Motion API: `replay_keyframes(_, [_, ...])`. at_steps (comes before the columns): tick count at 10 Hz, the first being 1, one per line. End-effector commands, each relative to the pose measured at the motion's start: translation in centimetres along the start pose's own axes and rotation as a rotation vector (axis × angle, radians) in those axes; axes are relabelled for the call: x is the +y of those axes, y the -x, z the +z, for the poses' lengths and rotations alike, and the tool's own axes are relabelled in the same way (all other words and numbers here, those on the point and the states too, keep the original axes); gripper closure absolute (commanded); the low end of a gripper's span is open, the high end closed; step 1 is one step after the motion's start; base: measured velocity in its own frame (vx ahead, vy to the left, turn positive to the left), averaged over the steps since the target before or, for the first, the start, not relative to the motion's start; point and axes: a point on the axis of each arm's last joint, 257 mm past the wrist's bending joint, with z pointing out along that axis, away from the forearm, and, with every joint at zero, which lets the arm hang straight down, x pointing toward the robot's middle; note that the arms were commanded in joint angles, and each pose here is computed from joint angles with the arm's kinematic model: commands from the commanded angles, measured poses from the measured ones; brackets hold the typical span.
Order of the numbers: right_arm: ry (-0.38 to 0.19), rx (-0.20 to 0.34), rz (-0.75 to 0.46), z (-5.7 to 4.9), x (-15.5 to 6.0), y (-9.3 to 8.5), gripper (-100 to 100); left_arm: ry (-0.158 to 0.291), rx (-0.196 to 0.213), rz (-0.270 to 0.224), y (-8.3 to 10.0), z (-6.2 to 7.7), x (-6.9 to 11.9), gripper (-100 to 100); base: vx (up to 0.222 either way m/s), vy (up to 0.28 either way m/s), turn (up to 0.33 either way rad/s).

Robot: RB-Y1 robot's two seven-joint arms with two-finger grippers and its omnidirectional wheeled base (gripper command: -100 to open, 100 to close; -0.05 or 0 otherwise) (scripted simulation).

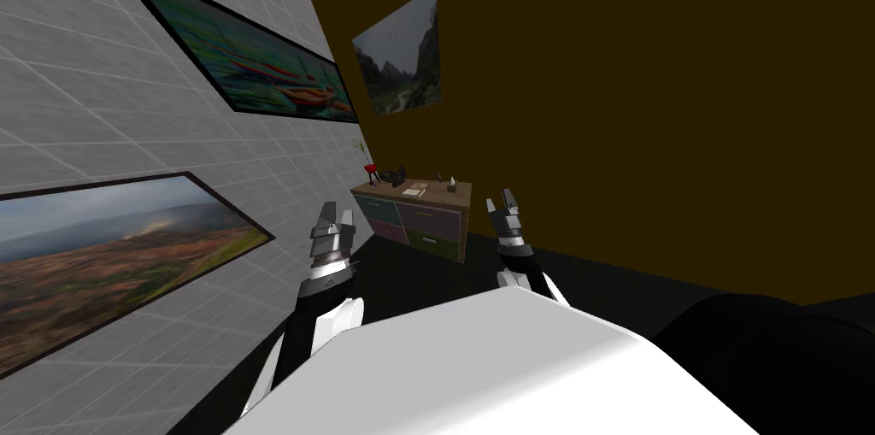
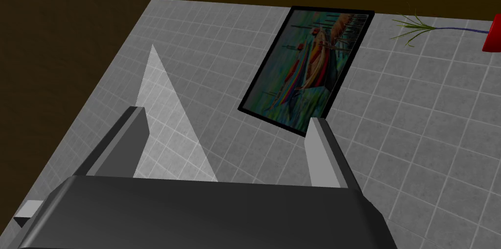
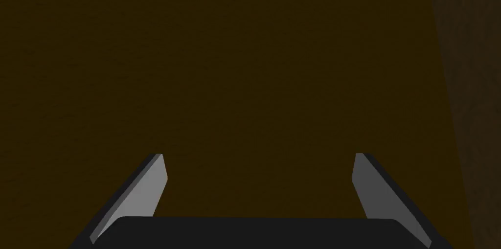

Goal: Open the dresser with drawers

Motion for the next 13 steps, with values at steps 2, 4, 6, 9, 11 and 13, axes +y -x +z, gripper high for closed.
replay_keyframes(2, [0.0, 0.0, 0.0, 0.0, 0.0, 0.0, 0, 0.0, 0.0, 0.0, 0.0, 0.0, 0.0, 0, 0.0, 0.0, 0.0])
replay_keyframes(4, [0.0, 0.0, 0.0, 0.0, 0.0, 0.0, 0, 0.0, 0.0, 0.0, 0.0, 0.0, 0.0, 0, 0.0, 0.0, 0.0])
replay_keyframes(6, [0.0, 0.0, 0.0, 0.0, 0.0, 0.0, 0, 0.0, 0.0, 0.0, 0.0, 0.0, 0.0, 0, 0.0, 0.0, 0.0])
replay_keyframes(9, [0.0, 0.0, 0.0, 0.0, 0.0, 0.0, 0, 0.0, 0.0, 0.0, 0.0, 0.0, 0.0, 0, 0.0, 0.0, 0.0])
replay_keyframes(11, [0.0, 0.0, 0.0, 0.0, 0.0, 0.0, 0, 0.019, 0.058, 0.018, -1.2, -0.1, 1.2, -100, 0.033, -0.006, -0.041])
replay_keyframes(13, [0.0, 0.0, 0.0, 0.0, 0.0, 0.0, 0, 0.059, 0.102, 0.025, -2.4, -0.4, 3.4, -100, 0.075, -0.009, -0.075])
